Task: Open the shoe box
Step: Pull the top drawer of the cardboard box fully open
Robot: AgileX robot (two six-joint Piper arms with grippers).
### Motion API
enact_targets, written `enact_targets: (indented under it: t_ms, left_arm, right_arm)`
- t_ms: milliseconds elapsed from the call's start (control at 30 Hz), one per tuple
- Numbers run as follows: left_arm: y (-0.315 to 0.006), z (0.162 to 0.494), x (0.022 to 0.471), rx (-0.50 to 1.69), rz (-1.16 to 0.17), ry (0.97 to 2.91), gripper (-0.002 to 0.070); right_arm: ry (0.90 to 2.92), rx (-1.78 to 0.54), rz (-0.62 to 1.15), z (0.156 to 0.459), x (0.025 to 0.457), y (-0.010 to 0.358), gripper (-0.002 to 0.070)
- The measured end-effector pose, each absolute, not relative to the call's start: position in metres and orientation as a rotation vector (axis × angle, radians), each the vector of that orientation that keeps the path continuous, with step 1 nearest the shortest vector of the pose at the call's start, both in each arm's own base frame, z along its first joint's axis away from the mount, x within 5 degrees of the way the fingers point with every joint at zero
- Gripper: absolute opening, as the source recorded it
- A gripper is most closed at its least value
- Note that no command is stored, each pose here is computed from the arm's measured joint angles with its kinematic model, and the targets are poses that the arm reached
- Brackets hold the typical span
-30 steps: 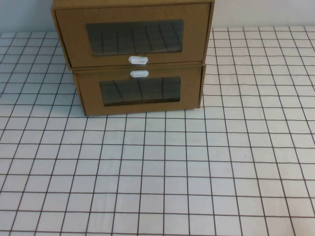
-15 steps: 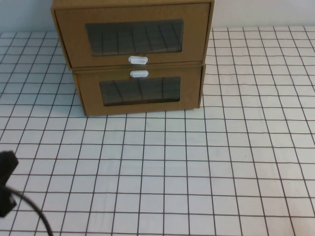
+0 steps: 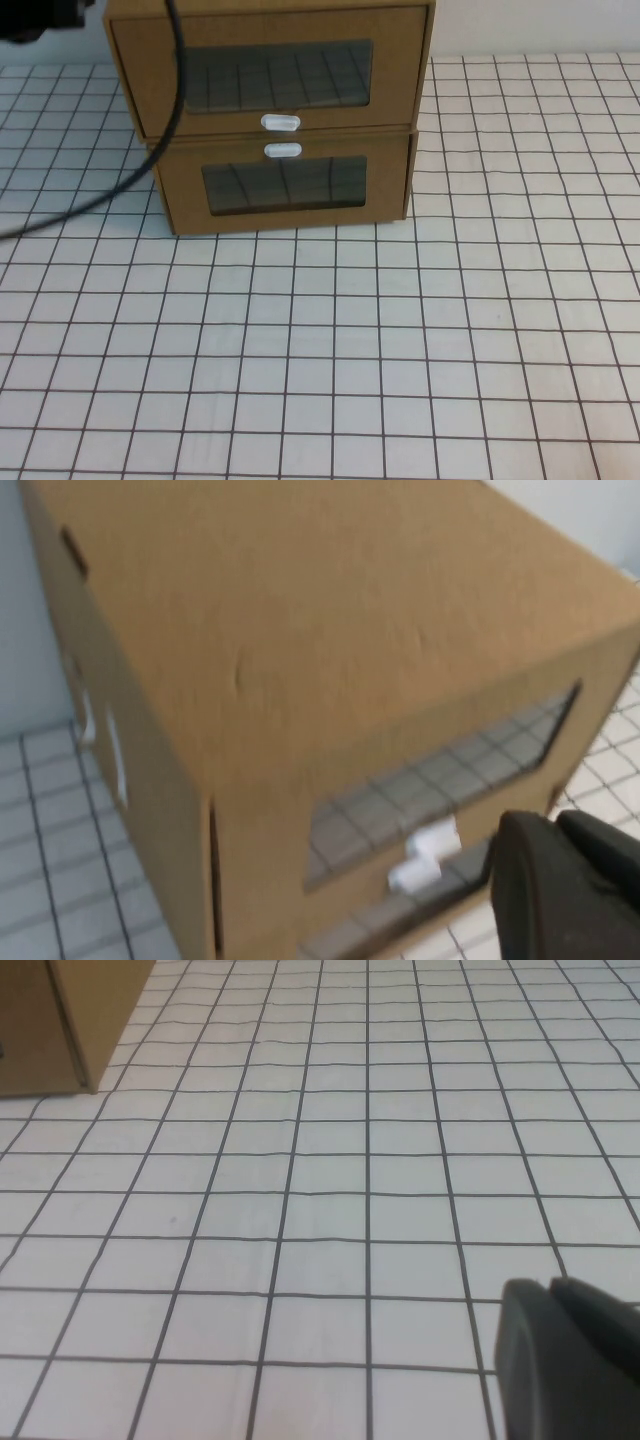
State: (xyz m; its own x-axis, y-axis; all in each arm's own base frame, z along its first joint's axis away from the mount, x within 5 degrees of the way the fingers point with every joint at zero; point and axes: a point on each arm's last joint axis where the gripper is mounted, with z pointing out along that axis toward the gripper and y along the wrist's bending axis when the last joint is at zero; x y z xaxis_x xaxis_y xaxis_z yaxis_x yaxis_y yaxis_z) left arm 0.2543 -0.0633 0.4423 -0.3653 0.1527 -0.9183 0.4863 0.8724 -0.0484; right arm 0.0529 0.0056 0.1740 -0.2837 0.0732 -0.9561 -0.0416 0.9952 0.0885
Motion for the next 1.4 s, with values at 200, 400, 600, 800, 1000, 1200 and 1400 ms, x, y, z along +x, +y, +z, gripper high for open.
enact_targets:
  t_ms: [200,400,600,800,1000,1200,1400]
  left_arm:
    - [-0.079,0.464,0.329,0.539,-0.445,1.921,-0.0002]
    - [-0.091,0.456,0.388,0.57,-0.507,1.914,-0.0002]
    - [-0.109,0.435,0.421,0.602,-0.543,1.931,-0.0002]
    - [-0.127,0.406,0.438,0.636,-0.567,1.973,-0.0002]
    - [-0.129,0.395,0.447,0.624,-0.564,1.984,-0.0002]
    - [-0.129,0.395,0.447,0.628,-0.554,1.984,-0.0002]
    - [-0.129,0.395,0.447,0.628,-0.554,1.984,-0.0002]
  right_arm:
    - [1.855,0.023,0.111,0.174,0.053,0.006,-0.0014]
    - [1.855,0.02,0.114,0.174,0.053,0.006,-0.0013]
    - [1.855,0.02,0.114,0.174,0.053,0.006,-0.0013]
    - [1.855,0.02,0.114,0.174,0.053,0.006,-0.0014]
    - [1.855,0.02,0.114,0.174,0.053,0.006,-0.0013]
    - [1.831,0.03,0.122,0.176,0.054,0.006,-0.0013]
    - [1.659,0.258,0.384,0.191,0.056,0.009,-0.0013]
